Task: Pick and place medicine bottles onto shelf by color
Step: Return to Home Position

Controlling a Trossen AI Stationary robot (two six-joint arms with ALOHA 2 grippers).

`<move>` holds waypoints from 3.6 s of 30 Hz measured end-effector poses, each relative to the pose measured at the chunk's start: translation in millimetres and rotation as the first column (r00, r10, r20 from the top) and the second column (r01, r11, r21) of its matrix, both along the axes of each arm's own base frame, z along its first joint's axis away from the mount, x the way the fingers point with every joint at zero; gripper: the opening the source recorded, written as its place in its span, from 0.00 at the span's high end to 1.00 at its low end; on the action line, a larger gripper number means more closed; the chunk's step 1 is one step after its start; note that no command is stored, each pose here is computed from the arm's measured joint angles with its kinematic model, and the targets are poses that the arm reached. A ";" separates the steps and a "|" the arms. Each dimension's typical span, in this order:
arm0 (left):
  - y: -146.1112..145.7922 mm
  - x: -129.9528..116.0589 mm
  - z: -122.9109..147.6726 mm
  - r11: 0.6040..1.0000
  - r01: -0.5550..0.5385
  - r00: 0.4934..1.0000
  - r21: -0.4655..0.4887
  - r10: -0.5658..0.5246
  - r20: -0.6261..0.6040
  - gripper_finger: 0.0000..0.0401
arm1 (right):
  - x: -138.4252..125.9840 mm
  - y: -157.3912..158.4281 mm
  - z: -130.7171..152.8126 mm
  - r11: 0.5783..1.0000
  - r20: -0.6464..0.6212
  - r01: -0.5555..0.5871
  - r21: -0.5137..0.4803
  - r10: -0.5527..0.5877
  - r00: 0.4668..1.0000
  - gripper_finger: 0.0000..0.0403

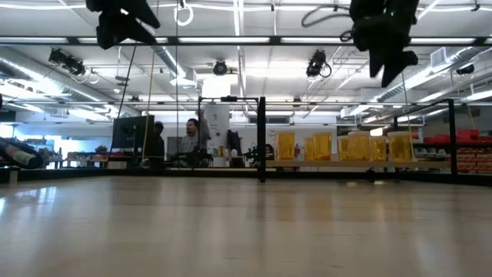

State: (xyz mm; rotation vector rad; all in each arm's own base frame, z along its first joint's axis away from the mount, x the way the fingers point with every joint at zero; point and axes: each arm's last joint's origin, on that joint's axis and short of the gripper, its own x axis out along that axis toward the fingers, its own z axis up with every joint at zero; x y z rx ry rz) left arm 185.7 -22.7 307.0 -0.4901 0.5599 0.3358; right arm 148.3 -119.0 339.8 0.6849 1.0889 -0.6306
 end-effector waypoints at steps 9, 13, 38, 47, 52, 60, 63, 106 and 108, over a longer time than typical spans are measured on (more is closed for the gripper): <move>-1.8 10.5 17.9 1.000 0.017 0.978 -0.004 -0.016 0.207 0.59 | 43.2 67.5 12.8 0.990 0.175 -0.115 0.086 0.098 0.980 0.33; -1.9 11.2 19.5 0.999 0.031 0.975 0.025 -0.036 0.219 0.59 | 53.2 88.0 15.9 0.986 0.223 -0.165 0.037 0.153 0.963 0.33; 11.9 -79.8 -77.0 0.967 0.046 0.780 -0.250 0.121 0.613 0.99 | -21.7 110.2 -106.5 0.986 0.724 0.083 0.145 -0.163 0.670 0.98; 15.3 -93.6 -115.8 0.961 0.040 0.728 -0.274 0.160 0.666 1.00 | -43.0 107.3 -140.4 0.975 0.760 0.202 0.095 -0.202 0.618 0.98; 15.8 -90.5 -128.4 0.964 0.009 0.696 -0.266 0.185 0.694 1.00 | -50.5 106.8 -161.5 0.969 0.776 0.229 0.092 -0.214 0.593 0.98; 19.2 -90.7 -129.4 0.981 -0.048 0.704 -0.190 0.169 0.690 1.00 | -52.0 105.2 -175.8 0.968 0.838 0.249 0.039 -0.167 0.519 0.98; 21.4 -90.6 -129.5 0.984 -0.076 0.705 -0.163 0.168 0.689 1.00 | -52.3 104.1 -176.4 0.964 0.842 0.266 0.014 -0.155 0.517 0.98; 22.0 -87.2 -137.2 0.996 -0.076 0.794 0.045 0.033 0.607 0.86 | -58.1 106.6 -179.9 0.944 0.637 0.019 -0.330 0.208 0.742 0.98; 21.2 -86.9 -138.7 0.997 -0.067 0.806 0.048 0.026 0.592 0.85 | -58.1 106.6 -179.9 0.944 0.637 0.018 -0.330 0.208 0.742 0.98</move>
